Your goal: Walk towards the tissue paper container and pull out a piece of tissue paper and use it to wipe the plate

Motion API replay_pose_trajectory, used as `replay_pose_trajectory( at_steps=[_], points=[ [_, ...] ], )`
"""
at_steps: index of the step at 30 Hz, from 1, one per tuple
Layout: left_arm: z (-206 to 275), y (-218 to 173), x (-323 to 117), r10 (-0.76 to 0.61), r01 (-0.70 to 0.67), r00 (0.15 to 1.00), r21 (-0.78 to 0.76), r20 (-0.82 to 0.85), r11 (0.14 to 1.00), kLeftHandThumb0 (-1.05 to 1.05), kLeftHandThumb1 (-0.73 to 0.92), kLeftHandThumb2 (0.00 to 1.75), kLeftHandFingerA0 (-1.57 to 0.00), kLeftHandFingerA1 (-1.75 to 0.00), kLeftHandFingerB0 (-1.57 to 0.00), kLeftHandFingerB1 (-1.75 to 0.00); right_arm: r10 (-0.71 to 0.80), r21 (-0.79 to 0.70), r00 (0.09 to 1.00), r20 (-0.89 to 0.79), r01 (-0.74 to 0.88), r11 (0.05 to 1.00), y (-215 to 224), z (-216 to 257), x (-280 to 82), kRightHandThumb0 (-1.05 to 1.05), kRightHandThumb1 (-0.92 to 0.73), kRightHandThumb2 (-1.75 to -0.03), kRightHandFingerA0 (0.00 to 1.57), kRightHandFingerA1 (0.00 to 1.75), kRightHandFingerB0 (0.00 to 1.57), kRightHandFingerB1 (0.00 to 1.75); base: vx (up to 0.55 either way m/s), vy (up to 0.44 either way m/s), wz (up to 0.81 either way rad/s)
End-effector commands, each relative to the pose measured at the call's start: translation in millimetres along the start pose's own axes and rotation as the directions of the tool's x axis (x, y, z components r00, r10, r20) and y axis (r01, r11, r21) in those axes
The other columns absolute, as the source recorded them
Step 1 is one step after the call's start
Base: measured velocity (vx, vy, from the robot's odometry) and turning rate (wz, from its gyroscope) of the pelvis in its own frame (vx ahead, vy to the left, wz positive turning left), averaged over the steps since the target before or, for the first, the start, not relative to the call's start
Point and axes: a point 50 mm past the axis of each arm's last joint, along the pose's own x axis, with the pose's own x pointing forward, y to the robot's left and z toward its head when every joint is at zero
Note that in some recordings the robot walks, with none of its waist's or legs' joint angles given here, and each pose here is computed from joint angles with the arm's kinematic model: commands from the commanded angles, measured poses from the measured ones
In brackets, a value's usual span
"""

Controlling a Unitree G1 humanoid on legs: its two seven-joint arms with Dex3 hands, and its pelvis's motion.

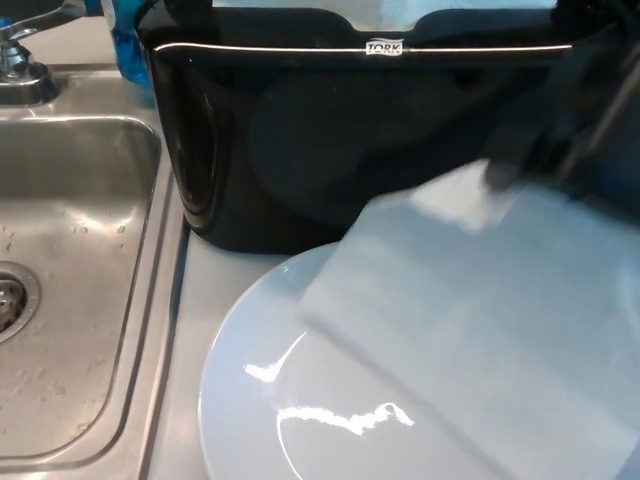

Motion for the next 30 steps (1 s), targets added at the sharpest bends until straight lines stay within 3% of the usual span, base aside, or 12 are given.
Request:
replay_pose_trajectory(
  at_steps=[1, 3, 5, 7, 10, 13, 20, 21, 24, 25, 29, 30],
  points=[
    [1.9, 4.1, -1.1, 0.022, -0.021, 0.999, -0.025, 0.047, 0.999, -0.01, 0.77, 0.80, -0.82, -1.00, -0.72, -0.78, -0.015, -0.035, 0.996, -0.092, 0.012, 0.999, -23.6, -26.2, -12.9, -0.27, -0.41, -1.07, 1.15, 1.65, 1.02, 0.91, 0.00, 0.000, 0.00],
    [1.9, 3.9, -1.3, 0.019, -0.018, 0.999, -0.017, 0.050, 1.000, -0.01, 0.77, 0.80, -0.81, -0.99, -0.69, -0.76, -0.012, -0.056, 0.994, -0.111, 0.006, 0.998, -25.7, -31.6, -17.7, -0.28, -0.43, -0.99, 1.14, 1.66, 1.02, 0.90, 0.00, 0.000, 0.00],
    [3.8, 3.4, -1.2, 0.022, -0.020, 0.998, -0.027, 0.065, 0.999, -0.02, 0.74, 0.80, -0.80, -0.99, -0.69, -0.77, 0.022, -0.097, 0.986, -0.168, -0.038, 0.995, -29.6, -45.4, -33.1, -0.26, -0.35, -1.17, 1.12, 1.67, 0.98, 1.12, 0.00, 0.000, 0.00],
    [4.7, 3.5, -0.5, 0.022, -0.019, 0.998, -0.044, 0.058, 0.999, -0.01, 0.75, 0.82, -0.81, -0.99, -0.70, -0.78, 0.015, -0.100, 0.985, -0.170, -0.032, 0.994, -29.1, -47.8, -38.6, -0.23, -0.32, -1.18, 1.13, 1.66, 1.00, 1.18, 0.00, 0.000, 0.00],
    [6.1, 2.2, 0.1, 0.016, -0.014, 0.998, -0.035, 0.061, 0.999, -0.03, 0.73, 0.80, -0.82, -0.94, -0.72, -0.77, 0.041, -0.077, 0.978, -0.204, -0.058, 0.995, -22.1, -50.6, -52.7, -0.26, -0.35, -1.04, 1.15, 1.61, 1.03, 0.91, 0.00, 0.000, 0.00],
    [7.6, 0.9, 0.5, 0.021, -0.019, 0.998, -0.030, 0.063, 0.999, 0.02, 0.76, 0.80, -0.78, -0.96, -0.65, -0.71, 0.080, -0.069, 0.973, -0.215, -0.097, 0.993, -11.9, -48.8, -61.8, -0.24, -0.37, -1.01, 1.16, 1.59, 1.05, 0.84, 0.00, 0.000, 0.00],
    [6.5, -2.9, 0.1, 0.012, -0.009, 0.998, -0.053, 0.054, 0.999, 0.00, 0.73, 0.80, -0.79, -0.95, -0.68, -0.73, 0.166, -0.063, 0.968, -0.189, -0.181, 0.981, 10.2, -39.1, -74.8, -0.28, -0.33, -1.02, 1.15, 1.56, 1.07, 0.86, 0.00, 0.000, 0.00],
    [6.9, -1.3, 0.4, 0.018, -0.015, 0.998, -0.069, 0.054, 0.998, -0.02, 0.76, 0.79, -0.77, -0.93, -0.65, -0.72, 0.206, -0.048, 0.962, -0.177, -0.217, 0.975, 23.3, -32.4, -83.4, -0.23, -0.33, -1.06, 1.13, 1.60, 1.03, 1.03, 0.00, 0.000, 0.00],
    [8.3, 1.1, 1.3, 0.022, -0.018, 0.998, -0.088, 0.052, 0.996, 0.02, 0.79, 0.81, -0.77, -0.93, -0.66, -0.73, 0.240, -0.035, 0.954, -0.178, -0.250, 0.968, 32.9, -28.4, -90.2, -0.22, -0.32, -0.99, 1.09, 1.60, 1.04, 1.03, 0.00, 0.000, 0.00],
    [8.2, 4.1, 2.2, 0.027, -0.023, 0.999, -0.097, 0.040, 0.995, 0.05, 0.78, 0.81, -0.78, -0.91, -0.67, -0.72, 0.272, -0.015, 0.946, -0.174, -0.278, 0.960, 44.9, -23.6, -98.2, -0.22, -0.29, -0.99, 1.13, 1.55, 1.10, 0.91, 0.00, 0.000, 0.00],
    [7.1, 6.1, 2.1, 0.037, -0.034, 0.999, -0.107, 0.032, 0.994, -0.03, 0.77, 0.73, -0.80, -0.92, -0.68, -0.72, 0.367, 0.080, 0.916, -0.162, -0.359, 0.930, 63.3, -14.8, -108.0, -0.18, -0.36, -0.99, 1.11, 1.53, 1.05, 0.88, 0.00, 0.000, 0.00],
    [7.7, 4.4, 2.0, 0.036, -0.032, 0.999, -0.096, 0.037, 0.995, 0.04, 0.74, 0.83, -0.77, -0.90, -0.66, -0.73, 0.401, 0.129, 0.906, -0.139, -0.385, 0.914, 75.5, -7.1, -114.9, -0.16, -0.36, -0.96, 1.09, 1.52, 1.05, 0.86, 0.00, 0.000, 0.00]
  ],
)
